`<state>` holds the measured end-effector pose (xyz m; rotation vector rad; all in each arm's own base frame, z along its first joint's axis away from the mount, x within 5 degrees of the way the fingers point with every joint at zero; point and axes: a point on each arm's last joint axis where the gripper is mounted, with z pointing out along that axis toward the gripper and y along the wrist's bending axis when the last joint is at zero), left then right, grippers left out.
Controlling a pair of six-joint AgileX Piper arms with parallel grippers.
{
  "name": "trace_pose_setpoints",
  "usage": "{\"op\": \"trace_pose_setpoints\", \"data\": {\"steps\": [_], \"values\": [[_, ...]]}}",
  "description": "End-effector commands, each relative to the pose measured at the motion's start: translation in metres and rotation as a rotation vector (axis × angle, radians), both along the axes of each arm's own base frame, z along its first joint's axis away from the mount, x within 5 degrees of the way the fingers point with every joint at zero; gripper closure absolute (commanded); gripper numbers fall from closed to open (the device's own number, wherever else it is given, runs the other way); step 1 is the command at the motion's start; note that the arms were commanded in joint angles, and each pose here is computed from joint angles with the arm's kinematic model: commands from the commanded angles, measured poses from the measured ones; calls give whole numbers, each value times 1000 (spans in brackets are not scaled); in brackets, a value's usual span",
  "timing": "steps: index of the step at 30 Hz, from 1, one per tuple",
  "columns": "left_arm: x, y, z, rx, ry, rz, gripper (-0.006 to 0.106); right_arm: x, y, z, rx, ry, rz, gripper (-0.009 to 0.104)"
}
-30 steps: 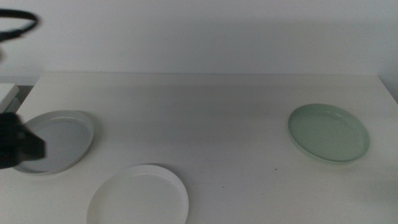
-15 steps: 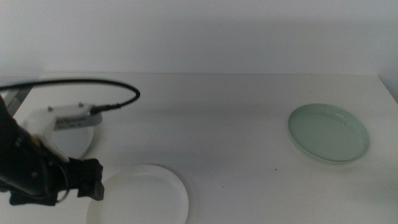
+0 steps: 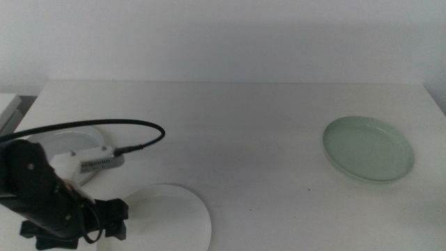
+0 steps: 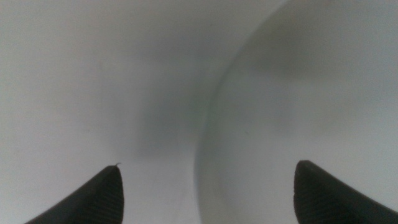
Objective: Stack the three bowls on top of each other.
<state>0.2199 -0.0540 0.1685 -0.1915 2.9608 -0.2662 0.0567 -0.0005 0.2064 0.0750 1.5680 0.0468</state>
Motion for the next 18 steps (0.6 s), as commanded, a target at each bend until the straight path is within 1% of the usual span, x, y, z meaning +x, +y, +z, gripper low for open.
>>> {"op": "trace_pose_setpoints", "data": {"steps": [1, 4, 7, 9, 10, 13, 18], "values": [[5, -2, -11, -4, 13, 14, 7, 0, -1, 0, -2, -8, -9, 2], [10, -3, -25, -1, 36, -2, 7, 0, -1, 0, -2, -8, -9, 2], [14, -5, -36, -5, 49, -7, 11, 0, -1, 0, -2, -8, -9, 2], [15, -5, -41, -9, 60, -13, 18, 0, -1, 0, -2, -8, -9, 2], [15, -6, -43, -13, 67, -14, 23, 0, -1, 0, -2, -8, -9, 2], [14, -7, -43, -23, 82, -18, 46, 0, -1, 0, -2, -8, -9, 2], [11, -9, -43, -45, 112, 0, 96, 0, -1, 0, -2, -8, -9, 2]]}}
